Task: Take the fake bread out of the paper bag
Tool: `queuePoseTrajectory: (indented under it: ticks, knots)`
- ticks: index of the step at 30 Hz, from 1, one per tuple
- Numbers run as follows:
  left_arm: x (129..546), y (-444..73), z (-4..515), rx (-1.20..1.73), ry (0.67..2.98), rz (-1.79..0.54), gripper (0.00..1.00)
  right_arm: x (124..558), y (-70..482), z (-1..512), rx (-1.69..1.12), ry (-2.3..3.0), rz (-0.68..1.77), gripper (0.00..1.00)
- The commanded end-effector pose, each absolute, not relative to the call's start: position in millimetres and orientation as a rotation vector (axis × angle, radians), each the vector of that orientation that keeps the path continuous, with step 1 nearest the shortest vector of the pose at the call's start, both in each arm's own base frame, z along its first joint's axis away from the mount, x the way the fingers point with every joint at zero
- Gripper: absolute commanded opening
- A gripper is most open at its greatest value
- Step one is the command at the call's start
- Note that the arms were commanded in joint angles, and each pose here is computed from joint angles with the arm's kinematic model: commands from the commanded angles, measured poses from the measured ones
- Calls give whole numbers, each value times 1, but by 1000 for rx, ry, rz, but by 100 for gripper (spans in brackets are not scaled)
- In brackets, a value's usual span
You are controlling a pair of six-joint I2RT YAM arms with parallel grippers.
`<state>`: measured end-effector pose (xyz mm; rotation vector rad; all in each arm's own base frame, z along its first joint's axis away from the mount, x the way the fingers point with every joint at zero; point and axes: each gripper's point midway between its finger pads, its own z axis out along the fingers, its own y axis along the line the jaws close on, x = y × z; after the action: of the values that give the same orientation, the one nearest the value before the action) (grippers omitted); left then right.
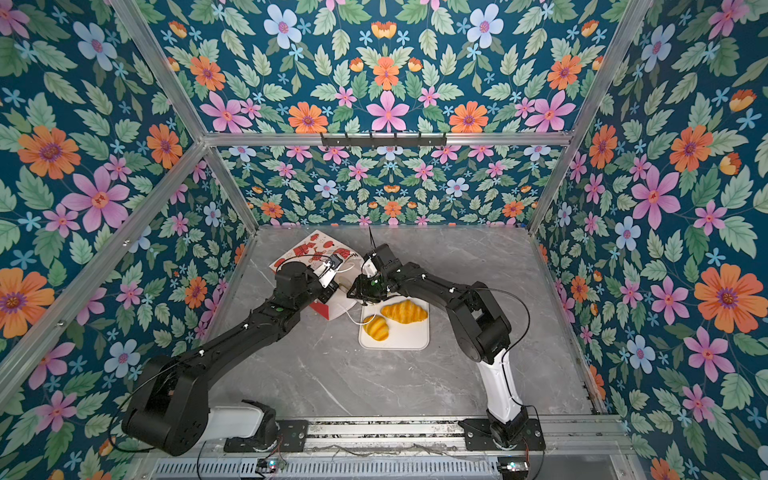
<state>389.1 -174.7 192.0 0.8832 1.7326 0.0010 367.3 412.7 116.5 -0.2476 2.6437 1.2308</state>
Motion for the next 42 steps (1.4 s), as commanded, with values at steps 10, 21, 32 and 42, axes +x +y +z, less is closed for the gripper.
queuePoseTrajectory:
  ticks: [10, 21, 32, 42]
  knots:
    - [396, -167, 202, 834, 1686, 59, 0, 375, 427, 132, -195, 2583, 1340, 42]
    - [394, -163, 205, 823, 1678, 72, 0, 383, 431, 133, -176, 2562, 1346, 42]
    - [393, -164, 205, 824, 1679, 60, 0, 389, 439, 138, -166, 2543, 1390, 42]
    - [395, -161, 205, 811, 1683, 81, 0, 381, 438, 137, -137, 2514, 1443, 42]
